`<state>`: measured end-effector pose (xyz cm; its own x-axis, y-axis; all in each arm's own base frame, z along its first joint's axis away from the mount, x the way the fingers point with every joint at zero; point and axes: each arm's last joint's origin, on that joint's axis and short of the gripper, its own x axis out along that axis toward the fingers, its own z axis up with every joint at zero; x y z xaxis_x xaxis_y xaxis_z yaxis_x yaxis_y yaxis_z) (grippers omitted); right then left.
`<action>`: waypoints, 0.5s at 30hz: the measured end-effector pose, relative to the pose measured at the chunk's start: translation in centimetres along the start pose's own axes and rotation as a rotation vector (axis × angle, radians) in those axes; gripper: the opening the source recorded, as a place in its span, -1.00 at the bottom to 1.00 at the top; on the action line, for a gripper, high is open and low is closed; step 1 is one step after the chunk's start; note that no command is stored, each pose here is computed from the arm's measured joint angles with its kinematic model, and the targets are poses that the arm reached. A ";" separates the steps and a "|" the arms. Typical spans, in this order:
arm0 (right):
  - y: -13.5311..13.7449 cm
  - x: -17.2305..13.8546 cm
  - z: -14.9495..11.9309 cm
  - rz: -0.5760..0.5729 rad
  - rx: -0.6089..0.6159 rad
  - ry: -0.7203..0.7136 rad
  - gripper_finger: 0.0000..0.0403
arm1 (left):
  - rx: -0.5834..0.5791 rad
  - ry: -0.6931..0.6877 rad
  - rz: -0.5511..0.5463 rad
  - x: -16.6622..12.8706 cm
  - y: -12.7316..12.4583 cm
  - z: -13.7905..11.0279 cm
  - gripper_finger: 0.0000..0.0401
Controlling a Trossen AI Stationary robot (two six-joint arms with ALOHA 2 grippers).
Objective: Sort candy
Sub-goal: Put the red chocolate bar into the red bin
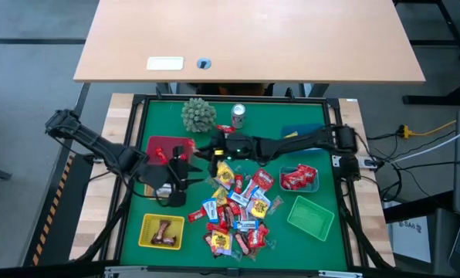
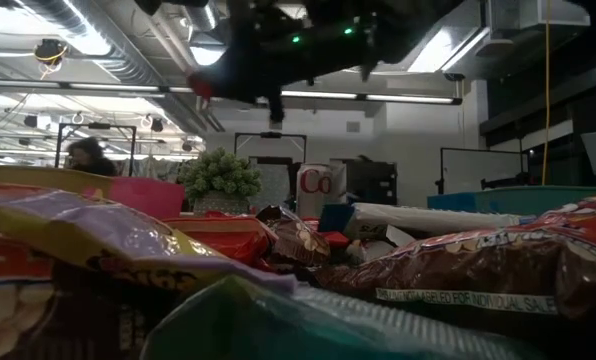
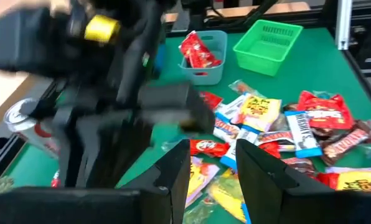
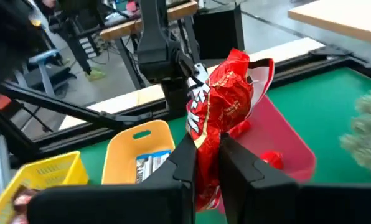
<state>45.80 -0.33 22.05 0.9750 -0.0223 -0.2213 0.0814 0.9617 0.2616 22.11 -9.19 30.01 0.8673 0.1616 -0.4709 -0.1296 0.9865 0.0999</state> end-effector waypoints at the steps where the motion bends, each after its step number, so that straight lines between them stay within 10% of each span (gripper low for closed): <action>1: -0.1 0.8 -0.1 0.002 -0.013 -0.005 -0.81 | 0.002 -0.001 -0.005 -0.1 -0.1 0.0 -0.42; 15: -1.2 7.3 -1.4 -0.016 -0.019 -0.043 -0.80 | 0.018 -0.004 -0.035 -0.5 -0.8 -0.1 -0.42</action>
<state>52.53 -1.27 18.76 0.9817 -0.0488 -0.1841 0.0931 0.9661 0.2407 21.71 -10.10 30.05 0.8729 0.1271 -0.4711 -0.0907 0.9909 0.0993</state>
